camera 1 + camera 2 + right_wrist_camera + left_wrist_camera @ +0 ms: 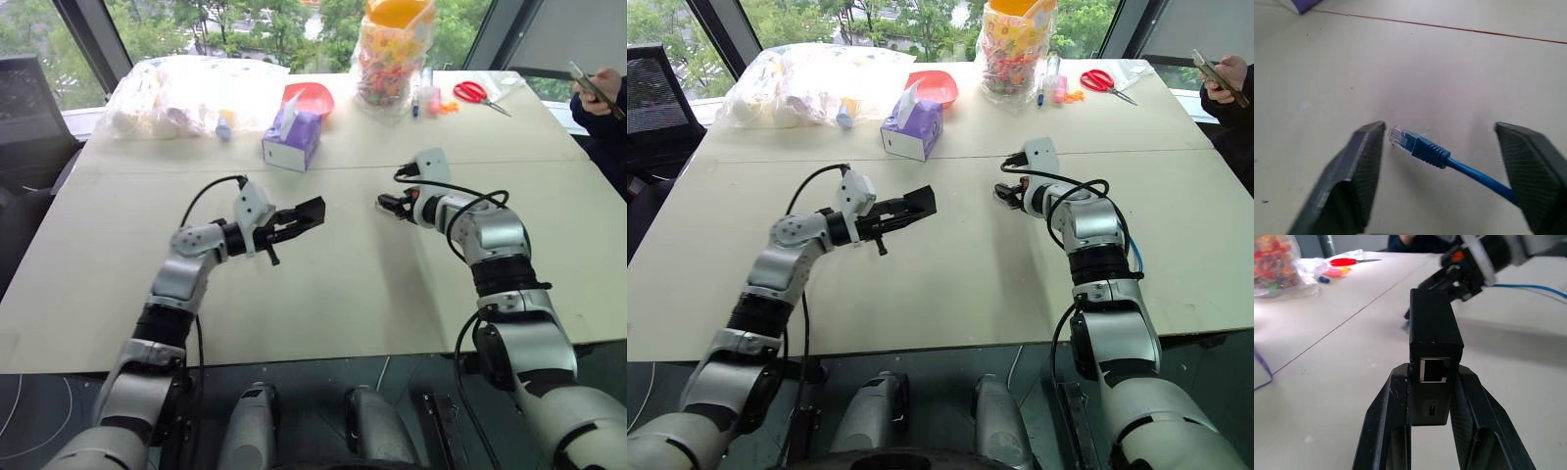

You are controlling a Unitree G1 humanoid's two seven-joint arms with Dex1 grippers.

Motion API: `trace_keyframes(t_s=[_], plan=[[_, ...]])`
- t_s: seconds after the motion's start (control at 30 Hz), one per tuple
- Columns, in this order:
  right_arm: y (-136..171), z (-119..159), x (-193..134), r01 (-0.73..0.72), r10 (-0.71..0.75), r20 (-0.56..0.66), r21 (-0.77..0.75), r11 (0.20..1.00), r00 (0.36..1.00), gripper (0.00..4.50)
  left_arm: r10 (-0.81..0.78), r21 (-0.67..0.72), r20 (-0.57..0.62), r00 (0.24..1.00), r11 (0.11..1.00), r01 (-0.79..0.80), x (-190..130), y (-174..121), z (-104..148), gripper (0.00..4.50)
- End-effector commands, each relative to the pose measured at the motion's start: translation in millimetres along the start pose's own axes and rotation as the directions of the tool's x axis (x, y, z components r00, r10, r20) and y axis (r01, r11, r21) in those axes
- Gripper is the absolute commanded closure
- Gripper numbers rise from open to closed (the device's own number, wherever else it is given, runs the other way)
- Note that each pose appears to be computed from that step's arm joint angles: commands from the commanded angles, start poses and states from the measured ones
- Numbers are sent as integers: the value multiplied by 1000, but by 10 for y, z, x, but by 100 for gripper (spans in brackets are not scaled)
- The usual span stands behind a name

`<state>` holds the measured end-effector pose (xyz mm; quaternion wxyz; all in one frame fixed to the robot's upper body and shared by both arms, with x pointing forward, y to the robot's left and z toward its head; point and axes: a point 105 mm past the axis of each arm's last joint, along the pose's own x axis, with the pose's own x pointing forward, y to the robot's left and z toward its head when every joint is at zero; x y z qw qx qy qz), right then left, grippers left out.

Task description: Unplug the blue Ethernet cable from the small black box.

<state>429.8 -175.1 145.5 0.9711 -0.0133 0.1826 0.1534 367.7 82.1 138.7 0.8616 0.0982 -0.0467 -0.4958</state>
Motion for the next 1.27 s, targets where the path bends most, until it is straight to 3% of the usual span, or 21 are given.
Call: trace_keyframes(t_s=[0.03, 0.33, 0.5, 0.57, 0.8, 1.27], plan=[[-2, 235, -215, -18, 13, 99, 45, 999, 995, 5, 50, 24, 26, 998, 998, -50, 37, 81, 21, 399], [256, 48, -736, -97, 83, 127, 112, 989, 988, 5, 113, 24, -94, 989, 993, -111, 197, 137, -390, 399], [354, -59, -800, -94, 78, 118, 135, 986, 990, 5, 121, 27, -125, 985, 993, -118, 194, 154, -506, 399], [380, -74, -801, -96, 80, 115, 143, 985, 990, 0, 119, 24, -140, 983, 993, -117, 182, 158, -542, 296], [470, -56, -836, -132, 117, 121, 129, 983, 986, 0, 166, 42, -142, 976, 986, -161, 20, 262, -537, 4], [726, -321, -994, -260, 267, 84, -83, 962, 960, 0, 243, -22, -90, 966, 969, -245, -600, 244, -222, 1]])
